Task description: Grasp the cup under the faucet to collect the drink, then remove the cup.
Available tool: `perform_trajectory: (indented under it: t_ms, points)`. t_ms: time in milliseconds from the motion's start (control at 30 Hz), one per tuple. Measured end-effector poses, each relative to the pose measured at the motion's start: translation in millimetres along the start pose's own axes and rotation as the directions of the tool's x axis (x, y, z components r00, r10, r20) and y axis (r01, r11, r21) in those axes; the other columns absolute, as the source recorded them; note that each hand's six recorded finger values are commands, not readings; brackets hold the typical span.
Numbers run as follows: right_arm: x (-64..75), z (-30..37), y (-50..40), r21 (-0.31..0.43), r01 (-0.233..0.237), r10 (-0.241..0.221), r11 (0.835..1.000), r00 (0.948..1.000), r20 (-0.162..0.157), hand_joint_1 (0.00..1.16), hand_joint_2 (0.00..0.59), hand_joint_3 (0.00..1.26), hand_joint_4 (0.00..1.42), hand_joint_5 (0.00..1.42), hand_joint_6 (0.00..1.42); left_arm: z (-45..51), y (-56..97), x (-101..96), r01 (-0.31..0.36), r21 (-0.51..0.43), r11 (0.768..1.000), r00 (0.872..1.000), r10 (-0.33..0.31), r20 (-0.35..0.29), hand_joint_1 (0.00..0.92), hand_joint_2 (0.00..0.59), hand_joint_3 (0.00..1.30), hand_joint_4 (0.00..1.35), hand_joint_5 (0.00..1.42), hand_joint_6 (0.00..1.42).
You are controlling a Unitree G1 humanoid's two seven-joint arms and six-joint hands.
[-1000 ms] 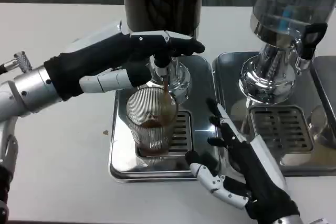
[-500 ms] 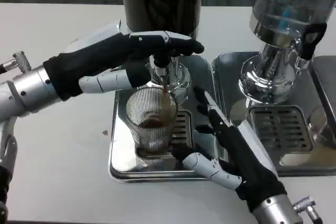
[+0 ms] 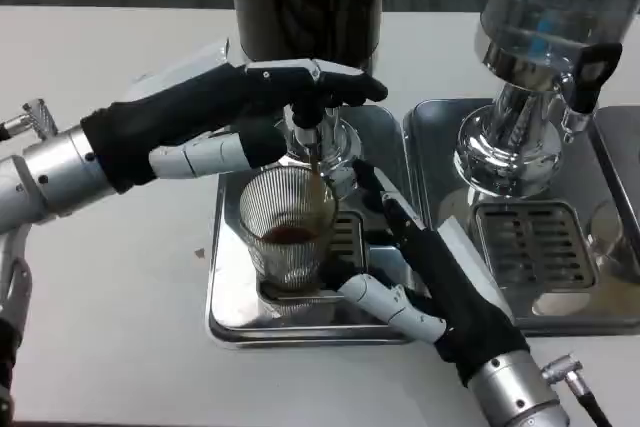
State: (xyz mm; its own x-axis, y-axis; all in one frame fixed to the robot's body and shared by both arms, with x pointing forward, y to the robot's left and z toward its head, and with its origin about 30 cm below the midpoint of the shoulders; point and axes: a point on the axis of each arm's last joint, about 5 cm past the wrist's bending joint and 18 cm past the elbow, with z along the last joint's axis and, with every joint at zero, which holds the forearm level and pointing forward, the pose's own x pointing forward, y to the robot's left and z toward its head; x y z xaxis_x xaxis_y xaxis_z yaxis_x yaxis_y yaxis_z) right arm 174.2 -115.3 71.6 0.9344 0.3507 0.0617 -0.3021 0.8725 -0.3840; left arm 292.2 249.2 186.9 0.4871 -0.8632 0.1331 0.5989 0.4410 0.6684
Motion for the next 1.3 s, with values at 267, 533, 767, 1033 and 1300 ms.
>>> perform_trajectory:
  t_ms: [267,533,767,1033,1300]
  points:
    - [9.8,-0.6,0.0,0.004,0.007,-0.007,1.000,1.0000,0.002,0.07,0.000,0.05,0.04,0.06,0.21,0.2,0.2,-0.3,-0.001,0.001,1.000,1.000,0.001,-0.001,0.000,0.101,0.25,0.16,0.17,0.16]
    - [16.1,-0.9,-1.6,0.003,0.009,-0.009,1.000,0.9999,0.004,0.05,0.000,0.05,0.04,0.06,0.21,0.1,-0.1,-0.7,-0.001,0.001,1.000,1.000,0.001,-0.001,0.000,0.101,0.25,0.16,0.17,0.17]
    - [20.7,0.1,-0.7,0.005,0.005,-0.005,1.000,0.9999,0.010,0.01,0.000,0.04,0.03,0.06,0.21,0.0,-0.6,-1.4,-0.005,0.001,1.000,1.000,0.005,-0.002,0.000,0.102,0.25,0.16,0.18,0.17]
    - [23.7,-1.3,1.6,0.010,-0.008,0.008,1.000,1.0000,0.002,0.07,0.000,0.04,0.04,0.06,0.21,0.2,-0.9,-2.5,-0.018,0.001,1.000,1.000,0.018,-0.002,0.000,0.102,0.25,0.17,0.18,0.17]
    - [25.6,-2.5,2.2,0.023,-0.010,0.010,1.000,1.0000,0.000,0.14,0.000,0.06,0.04,0.07,0.21,-0.7,1.1,-10.3,-0.091,-0.007,0.996,0.996,0.091,-0.002,0.000,0.101,0.25,0.17,0.19,0.18]
